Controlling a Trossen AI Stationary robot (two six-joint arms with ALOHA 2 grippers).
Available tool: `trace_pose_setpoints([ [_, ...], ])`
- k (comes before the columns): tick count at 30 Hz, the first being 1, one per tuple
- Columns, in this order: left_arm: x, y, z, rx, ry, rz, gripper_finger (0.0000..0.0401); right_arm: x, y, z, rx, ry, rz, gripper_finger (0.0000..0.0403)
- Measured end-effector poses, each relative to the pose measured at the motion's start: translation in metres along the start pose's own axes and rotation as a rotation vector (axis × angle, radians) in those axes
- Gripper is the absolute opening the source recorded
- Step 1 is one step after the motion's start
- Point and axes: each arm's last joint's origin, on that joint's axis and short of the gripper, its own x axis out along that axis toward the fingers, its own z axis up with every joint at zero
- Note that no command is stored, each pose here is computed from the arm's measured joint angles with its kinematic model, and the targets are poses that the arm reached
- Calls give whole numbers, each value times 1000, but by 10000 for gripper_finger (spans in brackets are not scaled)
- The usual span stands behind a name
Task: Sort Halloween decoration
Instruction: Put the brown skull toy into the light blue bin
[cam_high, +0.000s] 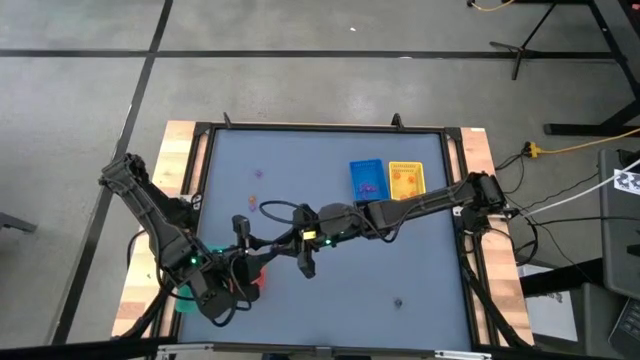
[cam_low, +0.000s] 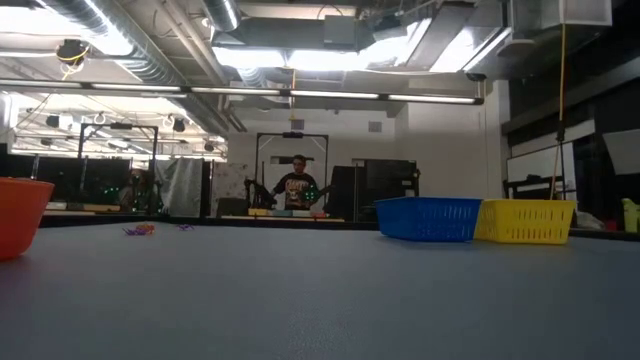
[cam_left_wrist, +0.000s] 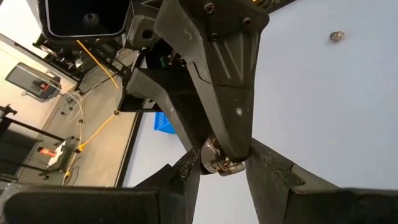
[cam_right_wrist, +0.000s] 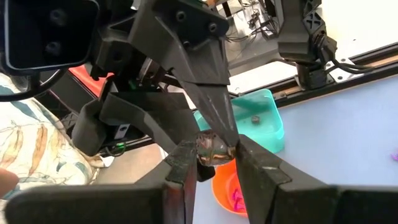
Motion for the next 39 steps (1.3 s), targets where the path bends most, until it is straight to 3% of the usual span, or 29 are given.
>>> trace_pose_setpoints([
  [7, 1, 0, 0, -1, 1, 2, 101, 0, 0, 0, 0, -2, 1, 92],
  [18, 1, 0, 0, 3, 3, 0, 65, 0, 0, 1, -1, -5, 6, 92],
  [39, 1, 0, 0, 1, 5, 0, 62, 0, 1, -1, 11, 13, 15, 93],
])
